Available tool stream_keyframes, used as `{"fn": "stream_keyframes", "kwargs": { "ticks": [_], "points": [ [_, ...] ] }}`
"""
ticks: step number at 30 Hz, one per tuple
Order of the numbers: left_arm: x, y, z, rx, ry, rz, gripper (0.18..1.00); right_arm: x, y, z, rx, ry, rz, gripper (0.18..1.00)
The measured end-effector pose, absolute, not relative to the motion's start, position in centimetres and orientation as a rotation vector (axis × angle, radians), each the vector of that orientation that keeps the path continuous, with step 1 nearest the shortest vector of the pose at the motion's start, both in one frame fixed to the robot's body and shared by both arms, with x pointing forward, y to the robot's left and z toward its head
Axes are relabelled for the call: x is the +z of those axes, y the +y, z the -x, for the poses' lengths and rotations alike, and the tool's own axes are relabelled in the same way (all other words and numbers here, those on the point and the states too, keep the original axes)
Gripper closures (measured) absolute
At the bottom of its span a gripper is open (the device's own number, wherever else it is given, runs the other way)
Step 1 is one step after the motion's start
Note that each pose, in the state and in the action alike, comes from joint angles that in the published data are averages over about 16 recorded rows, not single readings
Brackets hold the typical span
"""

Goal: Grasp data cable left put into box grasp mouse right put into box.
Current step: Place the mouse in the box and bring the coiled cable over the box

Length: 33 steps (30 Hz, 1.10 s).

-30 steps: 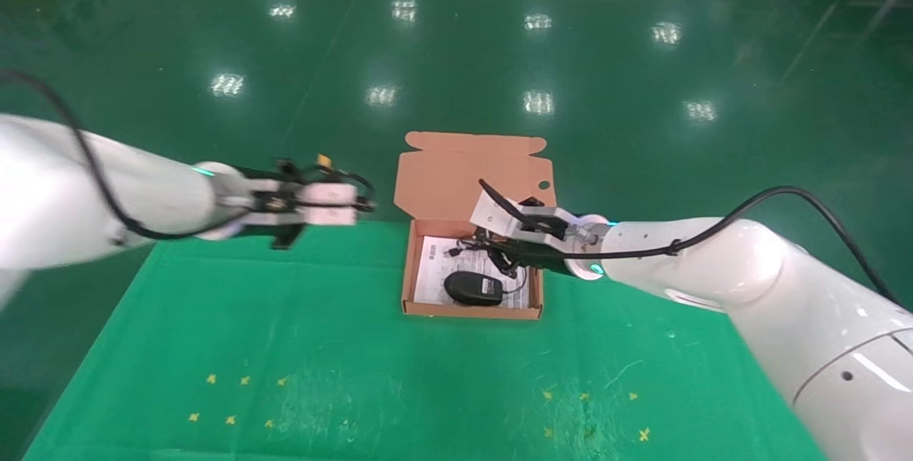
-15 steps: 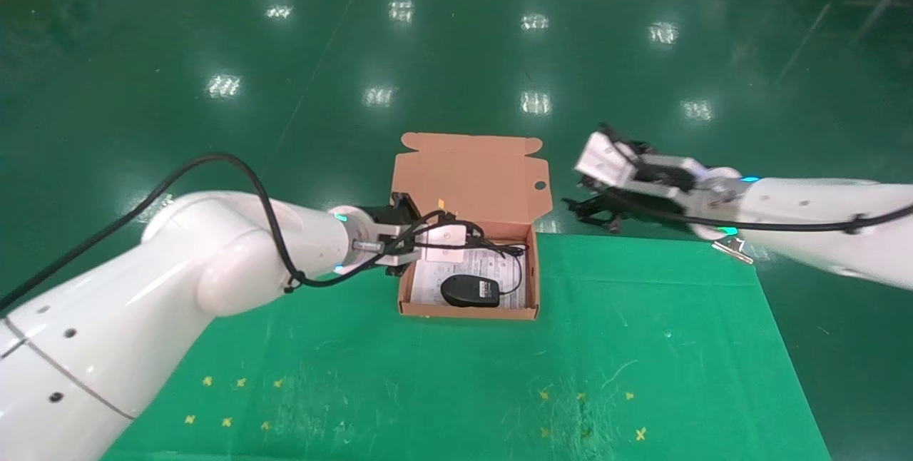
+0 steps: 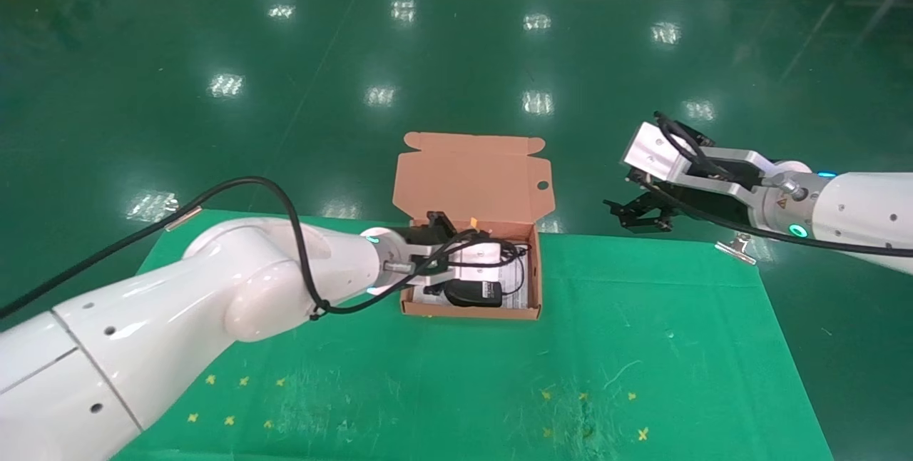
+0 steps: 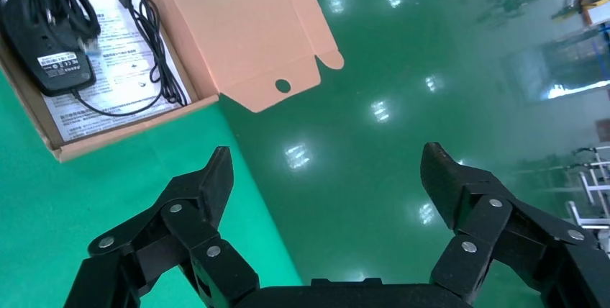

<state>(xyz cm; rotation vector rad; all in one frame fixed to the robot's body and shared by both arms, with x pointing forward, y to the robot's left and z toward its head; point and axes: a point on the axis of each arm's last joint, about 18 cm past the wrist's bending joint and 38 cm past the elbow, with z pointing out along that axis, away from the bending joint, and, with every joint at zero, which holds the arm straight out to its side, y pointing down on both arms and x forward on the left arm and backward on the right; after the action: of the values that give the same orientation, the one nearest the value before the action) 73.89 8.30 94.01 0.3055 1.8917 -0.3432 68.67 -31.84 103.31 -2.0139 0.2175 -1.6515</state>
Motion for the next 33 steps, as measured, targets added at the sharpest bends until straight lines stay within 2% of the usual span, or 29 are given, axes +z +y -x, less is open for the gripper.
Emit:
{"fn": "stream_keyframes", "kwargs": {
  "ticks": [9,19,25,33],
  "points": [
    [93.9,7.7,-73.6,-0.367,1.890,-0.321,0.912,103.5,-32.0,-68.2,-1.662,0.220,2.015,0.198],
    [95.9,8.7,-73.2,-0.384,1.853,-0.311,0.850,104.8,-32.0,-68.0,-1.698,0.202,1.998,0.179],
    [99.5,9.9,-72.8,-0.409,1.779,-0.292,0.764,107.7,-32.4,-67.4,-1.770,0.175,1.974,0.178],
    [103.0,12.0,-72.0,-0.465,1.717,-0.241,0.597,111.2,-33.2,-66.3,-1.845,0.161,1.948,0.178]
  ]
}}
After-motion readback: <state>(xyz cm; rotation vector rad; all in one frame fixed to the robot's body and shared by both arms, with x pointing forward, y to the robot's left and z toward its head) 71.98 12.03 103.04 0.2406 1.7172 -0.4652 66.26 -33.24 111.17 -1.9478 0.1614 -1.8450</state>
